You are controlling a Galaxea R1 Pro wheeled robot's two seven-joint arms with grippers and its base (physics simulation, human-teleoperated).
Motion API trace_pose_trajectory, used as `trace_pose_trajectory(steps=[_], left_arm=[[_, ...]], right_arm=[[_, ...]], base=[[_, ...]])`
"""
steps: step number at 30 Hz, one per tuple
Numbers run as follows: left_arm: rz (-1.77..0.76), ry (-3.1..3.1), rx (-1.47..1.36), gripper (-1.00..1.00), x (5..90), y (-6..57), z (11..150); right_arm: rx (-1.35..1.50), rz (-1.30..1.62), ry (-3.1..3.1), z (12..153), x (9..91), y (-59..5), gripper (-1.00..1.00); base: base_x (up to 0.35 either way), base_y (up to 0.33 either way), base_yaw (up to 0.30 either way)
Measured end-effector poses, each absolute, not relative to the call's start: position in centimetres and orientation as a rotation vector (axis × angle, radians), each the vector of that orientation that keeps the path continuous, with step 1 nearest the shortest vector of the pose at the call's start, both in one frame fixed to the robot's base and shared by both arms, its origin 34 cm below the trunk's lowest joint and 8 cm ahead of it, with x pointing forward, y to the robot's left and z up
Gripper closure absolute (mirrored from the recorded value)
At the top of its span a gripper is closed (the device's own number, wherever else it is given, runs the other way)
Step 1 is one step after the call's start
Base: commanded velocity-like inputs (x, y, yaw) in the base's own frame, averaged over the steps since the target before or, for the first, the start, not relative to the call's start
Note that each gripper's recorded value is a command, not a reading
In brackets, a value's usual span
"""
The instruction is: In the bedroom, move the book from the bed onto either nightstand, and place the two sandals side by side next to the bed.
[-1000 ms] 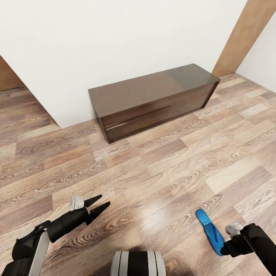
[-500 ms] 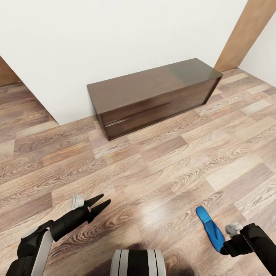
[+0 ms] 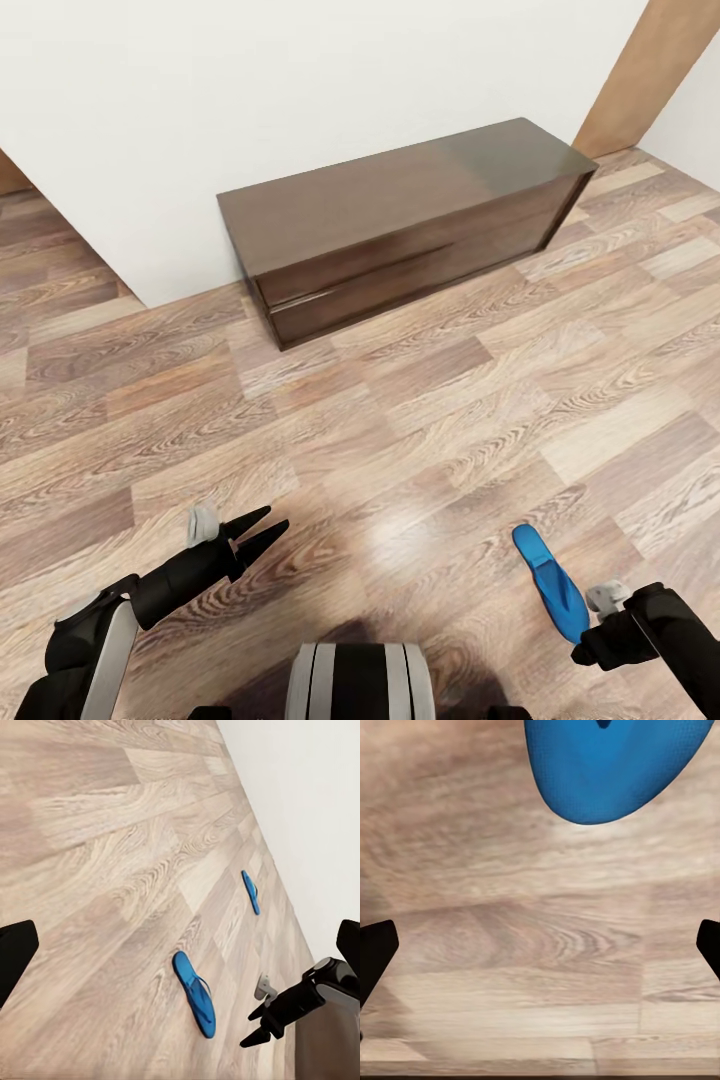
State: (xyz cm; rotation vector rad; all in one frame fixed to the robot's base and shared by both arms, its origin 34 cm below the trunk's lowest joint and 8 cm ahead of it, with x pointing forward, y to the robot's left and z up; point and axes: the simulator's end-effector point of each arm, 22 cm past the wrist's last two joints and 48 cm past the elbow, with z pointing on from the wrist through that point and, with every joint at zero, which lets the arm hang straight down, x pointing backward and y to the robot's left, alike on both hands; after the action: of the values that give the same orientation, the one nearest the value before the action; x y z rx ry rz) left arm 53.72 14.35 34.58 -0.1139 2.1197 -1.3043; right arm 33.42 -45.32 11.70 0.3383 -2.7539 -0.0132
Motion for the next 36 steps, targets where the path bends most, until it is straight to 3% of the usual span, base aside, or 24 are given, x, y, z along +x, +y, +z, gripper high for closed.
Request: trace_pose_trajectory(steps=[12,36], left_arm=[[-1.307,2.134,-0.129,-1.00,53.5,14.3,33.8],[-1.312,2.131,-0.131,-1.00,53.5,14.2,33.8]], right_arm=[[0.338,-0.031,-2.740,11.1,32.8,-44.6,-1.00],[0.338,-0.065,-2.742,10.6,32.7,-42.9,-1.00]], base=[[0.001,0.000,0.000],[0.106,0.000,0.000]])
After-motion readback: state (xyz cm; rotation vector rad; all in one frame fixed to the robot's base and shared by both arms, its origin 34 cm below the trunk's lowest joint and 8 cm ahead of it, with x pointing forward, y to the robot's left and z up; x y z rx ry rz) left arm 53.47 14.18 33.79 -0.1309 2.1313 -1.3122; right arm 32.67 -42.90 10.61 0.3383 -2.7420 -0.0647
